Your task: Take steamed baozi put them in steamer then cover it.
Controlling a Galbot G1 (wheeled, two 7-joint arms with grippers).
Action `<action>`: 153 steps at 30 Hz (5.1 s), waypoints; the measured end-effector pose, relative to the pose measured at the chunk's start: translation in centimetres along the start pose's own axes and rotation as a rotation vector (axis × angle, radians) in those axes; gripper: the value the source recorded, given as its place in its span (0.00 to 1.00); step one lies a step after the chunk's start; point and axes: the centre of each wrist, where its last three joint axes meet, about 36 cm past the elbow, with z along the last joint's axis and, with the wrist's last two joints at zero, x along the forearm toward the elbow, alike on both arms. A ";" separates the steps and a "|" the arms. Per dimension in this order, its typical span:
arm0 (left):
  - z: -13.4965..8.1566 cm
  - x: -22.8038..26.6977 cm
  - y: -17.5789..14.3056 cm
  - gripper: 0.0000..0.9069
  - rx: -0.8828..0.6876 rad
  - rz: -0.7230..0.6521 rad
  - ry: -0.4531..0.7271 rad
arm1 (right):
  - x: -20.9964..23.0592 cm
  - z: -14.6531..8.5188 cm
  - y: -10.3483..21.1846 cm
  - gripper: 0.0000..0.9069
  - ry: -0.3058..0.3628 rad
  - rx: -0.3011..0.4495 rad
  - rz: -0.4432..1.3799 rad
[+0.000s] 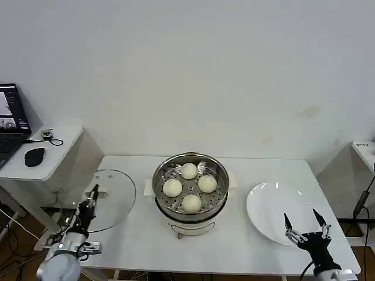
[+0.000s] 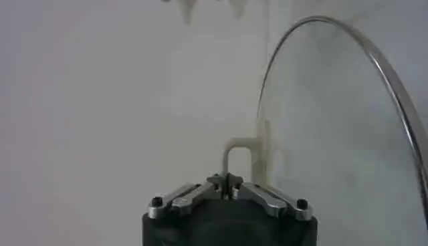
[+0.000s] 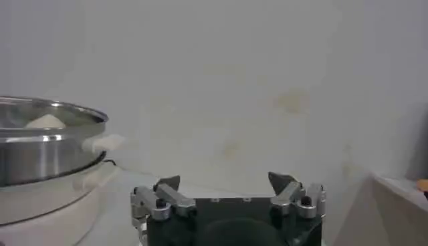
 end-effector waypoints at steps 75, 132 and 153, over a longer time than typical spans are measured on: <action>-31.8 -4.6 11.9 0.00 0.072 0.058 -0.163 | -0.6 4.3 2.8 1.00 0.078 0.030 -0.075; -29.7 -0.5 13.5 1.00 0.152 0.021 -0.205 | -0.6 5.1 4.3 1.00 0.097 0.037 -0.117; -16.5 7.4 11.0 1.00 0.890 -0.045 -0.119 | 0.0 2.9 4.7 1.00 0.089 -0.010 -0.151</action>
